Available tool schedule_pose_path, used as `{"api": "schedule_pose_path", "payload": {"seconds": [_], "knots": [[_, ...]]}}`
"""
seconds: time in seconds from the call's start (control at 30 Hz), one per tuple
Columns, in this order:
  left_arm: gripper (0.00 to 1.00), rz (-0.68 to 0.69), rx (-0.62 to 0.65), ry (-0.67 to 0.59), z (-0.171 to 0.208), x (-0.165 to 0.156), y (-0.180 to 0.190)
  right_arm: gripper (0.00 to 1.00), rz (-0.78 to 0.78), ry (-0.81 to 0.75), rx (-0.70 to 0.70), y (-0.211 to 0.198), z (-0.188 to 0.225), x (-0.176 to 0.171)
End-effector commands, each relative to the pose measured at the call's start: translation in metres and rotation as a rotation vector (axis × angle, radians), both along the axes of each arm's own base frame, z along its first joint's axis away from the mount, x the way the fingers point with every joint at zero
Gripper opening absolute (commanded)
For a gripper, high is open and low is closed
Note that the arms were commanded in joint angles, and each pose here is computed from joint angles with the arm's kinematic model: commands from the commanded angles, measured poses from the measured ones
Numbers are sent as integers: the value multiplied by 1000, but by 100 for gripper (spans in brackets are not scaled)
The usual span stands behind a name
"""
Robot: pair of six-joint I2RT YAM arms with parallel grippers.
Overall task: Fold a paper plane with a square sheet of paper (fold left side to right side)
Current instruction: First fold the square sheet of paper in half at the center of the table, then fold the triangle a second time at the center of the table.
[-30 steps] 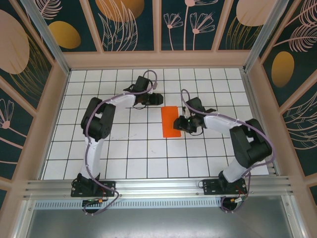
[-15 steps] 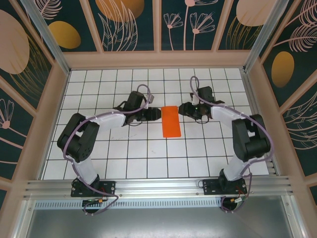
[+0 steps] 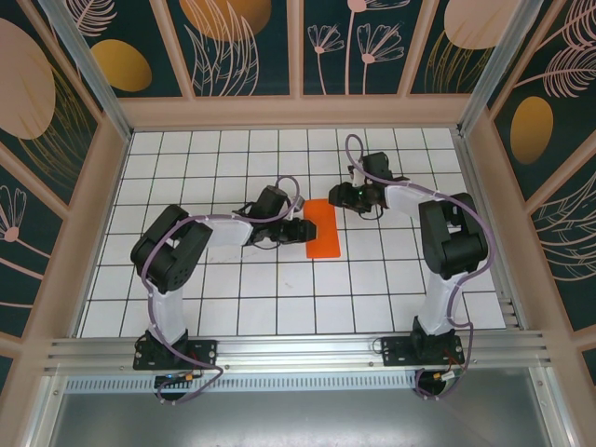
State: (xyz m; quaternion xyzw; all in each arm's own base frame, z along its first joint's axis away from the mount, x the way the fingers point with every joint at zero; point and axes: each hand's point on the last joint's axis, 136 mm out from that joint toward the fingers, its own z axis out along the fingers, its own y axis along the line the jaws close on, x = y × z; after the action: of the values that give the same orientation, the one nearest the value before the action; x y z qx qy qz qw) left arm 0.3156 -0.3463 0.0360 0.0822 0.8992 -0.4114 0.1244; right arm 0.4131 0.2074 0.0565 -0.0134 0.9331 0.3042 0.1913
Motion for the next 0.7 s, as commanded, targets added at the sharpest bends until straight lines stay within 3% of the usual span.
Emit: {"api": "schedule_pose_path", "payload": {"seconds": [0.0, 0.23, 0.67], "knots": [[45, -29, -1, 12, -4, -3, -8, 53, 16, -19, -14, 3, 1, 6], [43, -2, 108, 46, -29, -12, 10, 56, 33, -12, -12, 6, -1, 9], [43, 4, 117, 40, -31, -16, 16, 52, 111, 35, 80, 30, -13, 6]]}}
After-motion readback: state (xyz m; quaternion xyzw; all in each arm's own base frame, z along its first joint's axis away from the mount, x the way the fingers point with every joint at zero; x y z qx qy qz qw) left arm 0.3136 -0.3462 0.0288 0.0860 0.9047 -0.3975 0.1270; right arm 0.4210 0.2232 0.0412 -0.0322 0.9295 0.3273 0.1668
